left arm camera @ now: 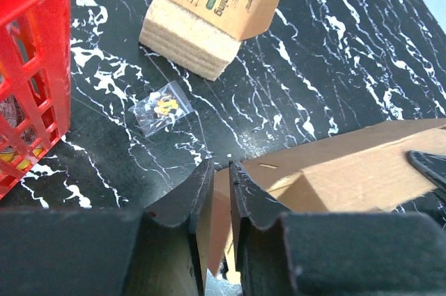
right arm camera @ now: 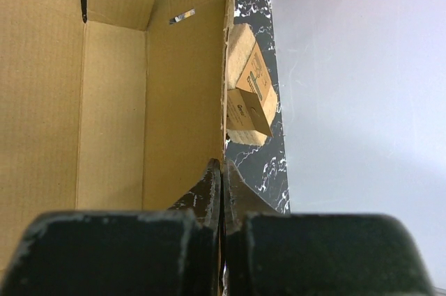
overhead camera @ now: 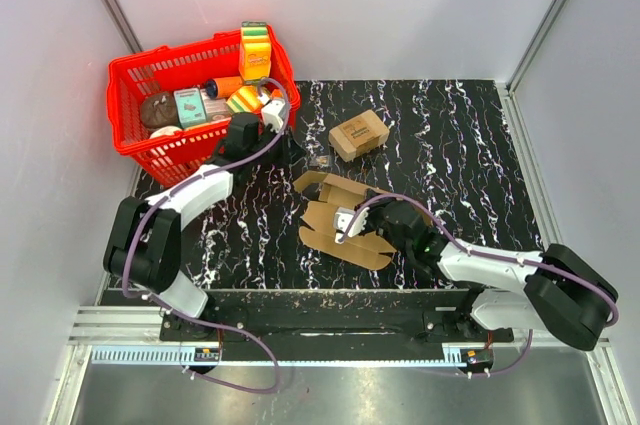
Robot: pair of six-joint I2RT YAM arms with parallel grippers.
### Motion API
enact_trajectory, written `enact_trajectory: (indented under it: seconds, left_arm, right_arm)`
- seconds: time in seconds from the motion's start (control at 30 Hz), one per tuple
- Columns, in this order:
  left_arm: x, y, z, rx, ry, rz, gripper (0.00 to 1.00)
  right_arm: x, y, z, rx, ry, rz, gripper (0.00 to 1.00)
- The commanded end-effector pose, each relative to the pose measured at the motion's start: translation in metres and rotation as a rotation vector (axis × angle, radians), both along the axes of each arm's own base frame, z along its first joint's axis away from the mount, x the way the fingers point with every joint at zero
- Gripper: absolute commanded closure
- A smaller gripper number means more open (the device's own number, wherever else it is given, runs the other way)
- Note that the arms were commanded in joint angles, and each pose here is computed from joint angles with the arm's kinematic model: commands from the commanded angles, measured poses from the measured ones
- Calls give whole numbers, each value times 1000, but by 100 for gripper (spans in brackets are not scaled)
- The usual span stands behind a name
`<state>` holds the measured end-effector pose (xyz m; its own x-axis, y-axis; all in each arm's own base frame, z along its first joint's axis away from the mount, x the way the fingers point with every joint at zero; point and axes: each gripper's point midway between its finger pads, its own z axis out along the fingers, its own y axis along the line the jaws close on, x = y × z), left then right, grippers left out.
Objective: Fold the paper box
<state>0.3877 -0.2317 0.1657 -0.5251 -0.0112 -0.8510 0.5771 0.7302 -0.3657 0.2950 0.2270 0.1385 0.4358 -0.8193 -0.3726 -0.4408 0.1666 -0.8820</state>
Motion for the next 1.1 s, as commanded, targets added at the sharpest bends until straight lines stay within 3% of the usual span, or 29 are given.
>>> enact_trajectory:
  seconds: [0.0, 0.6, 1.07]
  left_arm:
    - [17, -1, 3, -40, -36, -45, 79]
    - [6, 12, -61, 67, 25, -61, 55]
    - [-39, 6, -80, 70, 16, -154, 52]
  right_arm:
    - [-4, 12, 20, 110, 1, 31, 100]
    - [-18, 18, 21, 227, 104, 58, 100]
    - [-10, 13, 12, 229, 150, 7, 100]
